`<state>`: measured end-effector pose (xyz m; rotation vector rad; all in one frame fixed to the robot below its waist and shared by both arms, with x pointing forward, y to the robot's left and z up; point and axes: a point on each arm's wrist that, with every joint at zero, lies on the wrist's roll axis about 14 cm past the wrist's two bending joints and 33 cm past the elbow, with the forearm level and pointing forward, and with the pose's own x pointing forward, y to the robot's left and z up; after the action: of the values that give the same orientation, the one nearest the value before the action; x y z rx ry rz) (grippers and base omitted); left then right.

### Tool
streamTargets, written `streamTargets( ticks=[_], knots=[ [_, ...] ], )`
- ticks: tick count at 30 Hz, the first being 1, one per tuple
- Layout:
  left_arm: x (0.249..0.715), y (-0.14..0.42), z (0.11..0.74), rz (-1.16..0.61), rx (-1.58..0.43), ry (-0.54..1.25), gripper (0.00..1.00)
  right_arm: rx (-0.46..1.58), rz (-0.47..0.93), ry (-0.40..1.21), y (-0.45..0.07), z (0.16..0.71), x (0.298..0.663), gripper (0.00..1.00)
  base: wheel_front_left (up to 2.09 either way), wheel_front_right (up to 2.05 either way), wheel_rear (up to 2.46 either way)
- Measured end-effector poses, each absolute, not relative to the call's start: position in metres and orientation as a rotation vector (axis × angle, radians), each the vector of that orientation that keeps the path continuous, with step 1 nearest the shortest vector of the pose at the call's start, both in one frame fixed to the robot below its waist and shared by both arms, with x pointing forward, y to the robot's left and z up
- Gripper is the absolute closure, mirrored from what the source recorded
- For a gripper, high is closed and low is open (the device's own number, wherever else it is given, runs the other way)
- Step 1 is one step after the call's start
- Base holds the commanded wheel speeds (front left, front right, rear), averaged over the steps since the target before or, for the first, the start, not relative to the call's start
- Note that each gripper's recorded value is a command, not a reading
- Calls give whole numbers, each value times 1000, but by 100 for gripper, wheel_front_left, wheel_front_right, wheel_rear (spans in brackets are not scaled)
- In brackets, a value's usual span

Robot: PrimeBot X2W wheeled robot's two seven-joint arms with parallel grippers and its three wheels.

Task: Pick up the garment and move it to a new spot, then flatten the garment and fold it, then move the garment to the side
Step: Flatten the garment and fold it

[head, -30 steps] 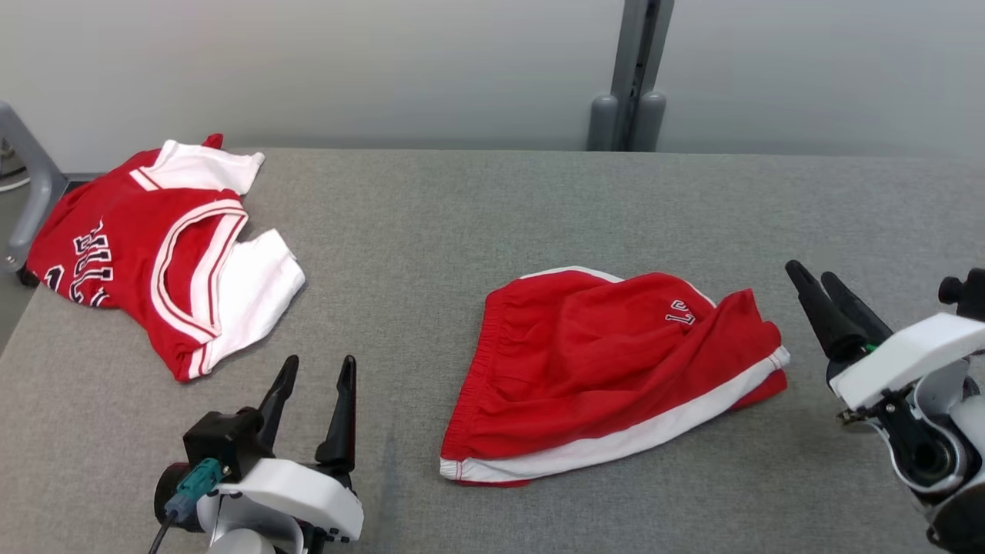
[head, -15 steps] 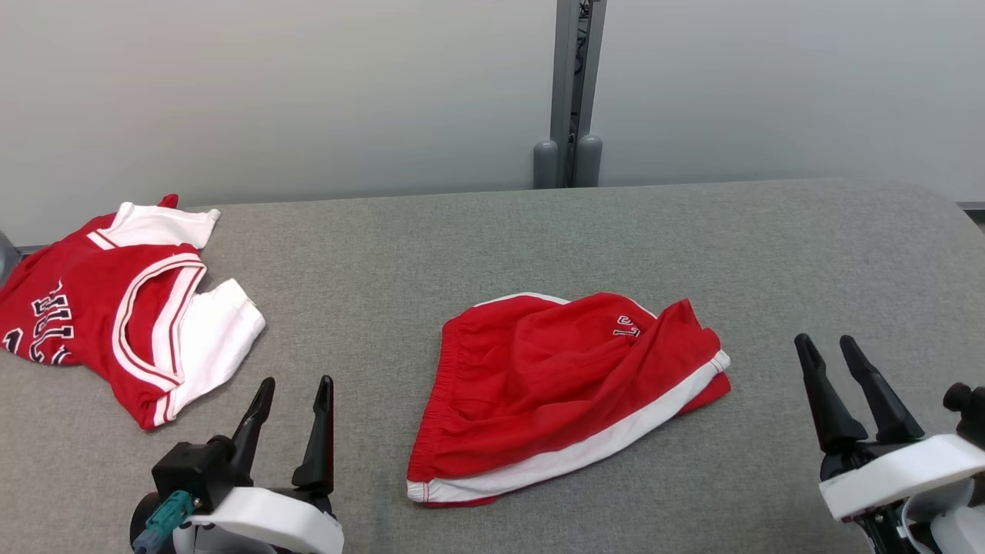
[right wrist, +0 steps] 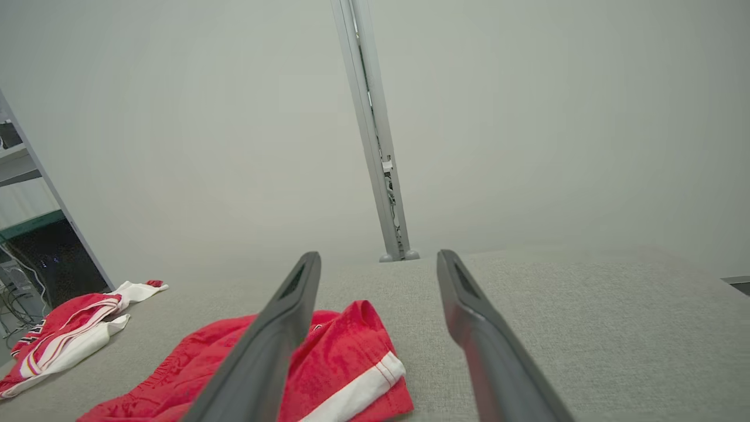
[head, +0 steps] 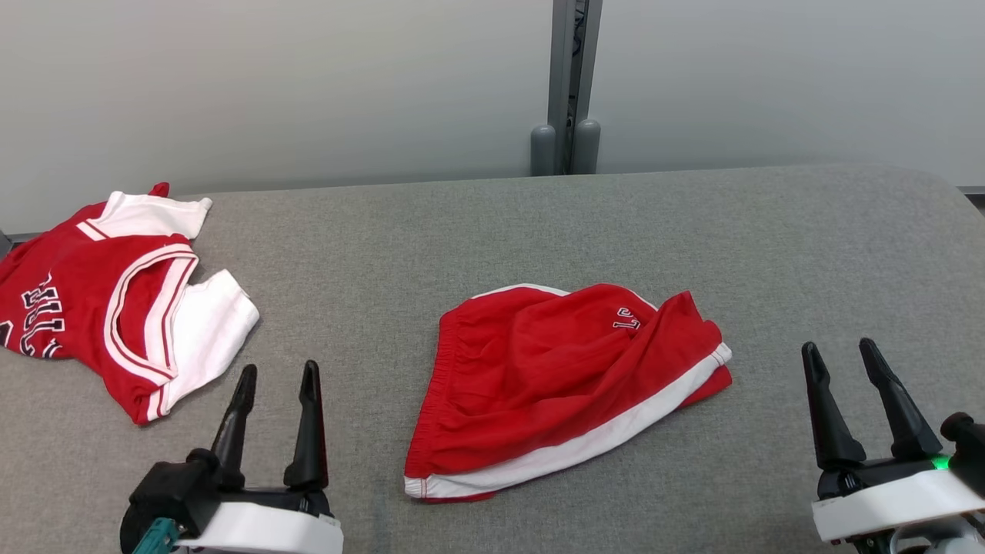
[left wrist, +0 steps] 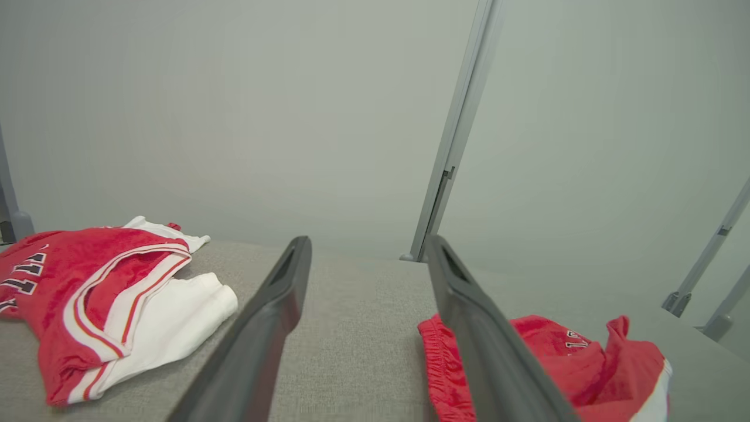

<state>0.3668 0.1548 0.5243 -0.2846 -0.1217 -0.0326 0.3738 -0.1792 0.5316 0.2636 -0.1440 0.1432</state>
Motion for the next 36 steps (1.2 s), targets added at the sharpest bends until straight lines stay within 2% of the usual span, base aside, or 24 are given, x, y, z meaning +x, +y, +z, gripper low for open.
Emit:
streamTargets(
  ticks=[7, 36],
  knots=[
    [362, 152, 503, -51, -275, -64, 0, 237, 133, -124, -180, 524, 373, 0, 0, 0, 0],
    [362, 154, 504, -48, -275, -67, 0, 219, 152, -107, -177, 520, 374, 0, 0, 0, 0]
  ],
)
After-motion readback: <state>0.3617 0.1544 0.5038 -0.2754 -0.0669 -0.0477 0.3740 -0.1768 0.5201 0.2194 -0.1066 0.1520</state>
